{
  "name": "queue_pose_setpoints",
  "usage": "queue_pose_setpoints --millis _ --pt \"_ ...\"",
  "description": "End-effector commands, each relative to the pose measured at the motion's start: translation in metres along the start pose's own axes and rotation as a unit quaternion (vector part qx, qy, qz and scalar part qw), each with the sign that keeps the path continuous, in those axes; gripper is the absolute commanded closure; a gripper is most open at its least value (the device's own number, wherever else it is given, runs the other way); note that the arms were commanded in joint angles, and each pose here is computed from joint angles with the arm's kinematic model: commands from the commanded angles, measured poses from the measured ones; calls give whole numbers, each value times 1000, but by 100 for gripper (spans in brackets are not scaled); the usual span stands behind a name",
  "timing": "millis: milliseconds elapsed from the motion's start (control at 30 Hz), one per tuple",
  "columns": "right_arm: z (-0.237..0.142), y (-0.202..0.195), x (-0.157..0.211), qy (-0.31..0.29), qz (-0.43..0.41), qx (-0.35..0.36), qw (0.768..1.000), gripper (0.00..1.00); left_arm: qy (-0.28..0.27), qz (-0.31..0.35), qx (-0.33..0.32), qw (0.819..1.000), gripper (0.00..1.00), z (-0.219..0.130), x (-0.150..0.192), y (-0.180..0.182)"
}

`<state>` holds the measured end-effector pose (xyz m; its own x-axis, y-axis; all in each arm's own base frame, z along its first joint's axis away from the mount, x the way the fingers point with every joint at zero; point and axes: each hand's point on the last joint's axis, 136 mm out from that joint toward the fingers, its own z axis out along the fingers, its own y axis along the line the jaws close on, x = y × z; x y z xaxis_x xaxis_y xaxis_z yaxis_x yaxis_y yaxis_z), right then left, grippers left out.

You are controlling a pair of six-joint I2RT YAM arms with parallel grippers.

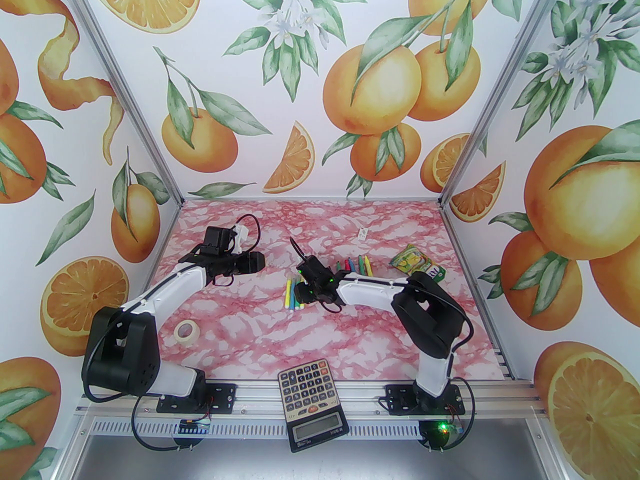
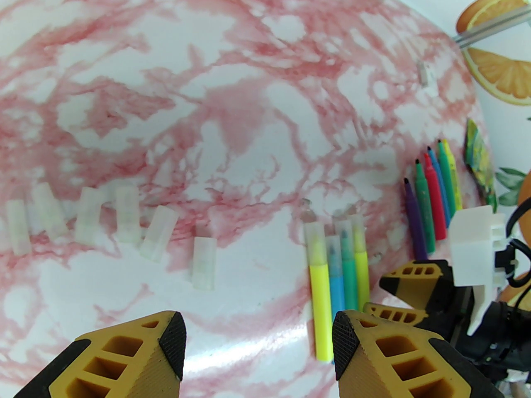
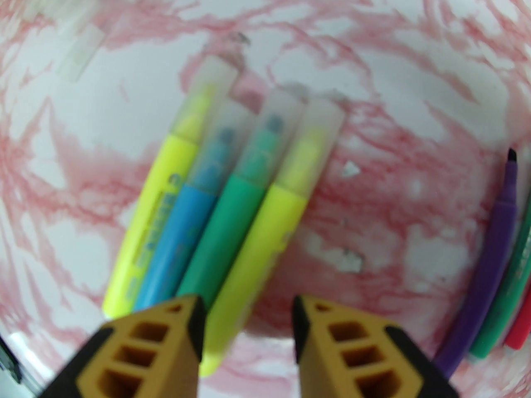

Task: Open the pen caps

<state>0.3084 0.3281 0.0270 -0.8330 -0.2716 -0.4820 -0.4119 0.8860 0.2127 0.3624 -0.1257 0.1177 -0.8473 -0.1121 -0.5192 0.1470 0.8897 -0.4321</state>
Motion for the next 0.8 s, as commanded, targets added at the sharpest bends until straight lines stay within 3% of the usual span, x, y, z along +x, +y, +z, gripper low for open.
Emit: queue_pose_setpoints --millis 0,433,767 --pt "5 1 1 10 -1 10 1000 60 -20 4 14 1000 38 -7 -5 -5" --pt "3 -30 5 27 -18 100 994 66 -35 -5 24 999 37 -6 -8 -7" --pt "14 -29 15 50 -23 98 994 66 -41 -9 43 998 37 -3 -10 -12"
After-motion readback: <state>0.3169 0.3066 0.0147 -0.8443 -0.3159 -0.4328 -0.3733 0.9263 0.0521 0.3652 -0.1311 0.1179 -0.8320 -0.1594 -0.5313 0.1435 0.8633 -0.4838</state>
